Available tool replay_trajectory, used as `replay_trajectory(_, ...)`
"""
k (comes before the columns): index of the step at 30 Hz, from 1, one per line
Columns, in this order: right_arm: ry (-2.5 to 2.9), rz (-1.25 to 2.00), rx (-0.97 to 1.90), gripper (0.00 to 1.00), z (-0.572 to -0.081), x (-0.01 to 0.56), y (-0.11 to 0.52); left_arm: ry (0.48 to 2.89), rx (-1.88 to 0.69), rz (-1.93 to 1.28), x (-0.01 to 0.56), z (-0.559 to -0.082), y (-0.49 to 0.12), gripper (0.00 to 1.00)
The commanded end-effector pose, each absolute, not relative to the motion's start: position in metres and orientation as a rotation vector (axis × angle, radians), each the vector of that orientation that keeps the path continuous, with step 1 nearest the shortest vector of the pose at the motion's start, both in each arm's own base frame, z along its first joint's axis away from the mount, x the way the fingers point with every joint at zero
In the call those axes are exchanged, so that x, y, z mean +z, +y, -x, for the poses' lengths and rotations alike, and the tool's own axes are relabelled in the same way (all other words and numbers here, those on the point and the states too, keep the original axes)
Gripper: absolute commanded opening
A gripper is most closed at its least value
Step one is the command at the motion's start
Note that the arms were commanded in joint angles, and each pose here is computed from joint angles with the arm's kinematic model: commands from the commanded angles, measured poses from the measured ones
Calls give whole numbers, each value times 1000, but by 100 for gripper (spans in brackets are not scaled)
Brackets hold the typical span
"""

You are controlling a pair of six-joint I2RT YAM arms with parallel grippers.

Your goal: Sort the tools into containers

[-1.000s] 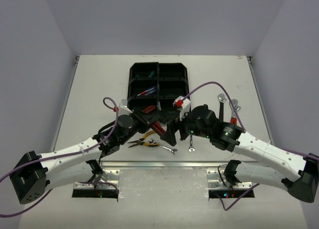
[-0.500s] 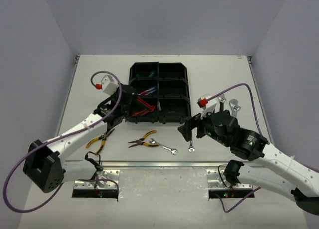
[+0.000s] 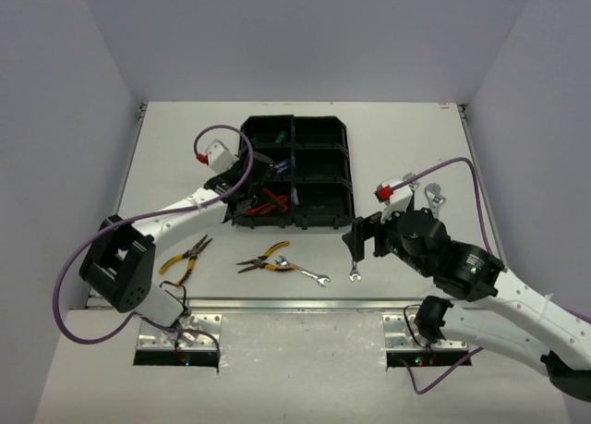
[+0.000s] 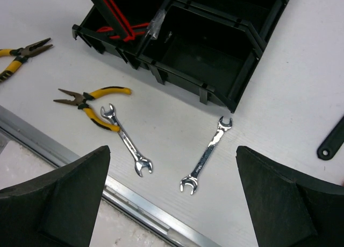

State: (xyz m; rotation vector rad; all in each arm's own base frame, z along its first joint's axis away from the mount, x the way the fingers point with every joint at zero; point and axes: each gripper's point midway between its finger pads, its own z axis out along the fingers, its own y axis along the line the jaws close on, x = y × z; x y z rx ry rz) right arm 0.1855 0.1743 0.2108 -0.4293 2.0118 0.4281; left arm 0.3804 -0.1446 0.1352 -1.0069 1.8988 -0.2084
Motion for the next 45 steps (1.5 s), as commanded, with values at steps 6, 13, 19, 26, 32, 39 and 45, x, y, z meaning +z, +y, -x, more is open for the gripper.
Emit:
replay_trajectory(6, 2074, 423, 307, 99, -198, 194, 171, 1834, -293, 1038, 158, -392, -149, 89)
replay_trajectory(13, 2144, 443, 302, 99, -203, 182, 182, 1809, -385, 929, 213, -381, -150, 100)
replay_trajectory(19, 2206, 482, 364, 99, -202, 164, 205, 1798, -353, 697, 267, -343, -126, 100)
replay_trajectory(26, 2189, 710, 559, 99, -193, 149, 252, 1840, -175, 586, 279, -272, -66, 100)
replay_trajectory(32, 2259, 759, 594, 99, -199, 140, 279, 1872, 13, 594, 255, -241, -27, 100)
replay_trajectory(39, 2250, 729, 555, 99, -197, 138, 265, 2139, 111, 808, 166, -259, -13, 100)
replay_trajectory(45, 2206, 699, 514, 99, -188, 135, 236, 2073, 211, 1439, 114, -227, 28, 100)
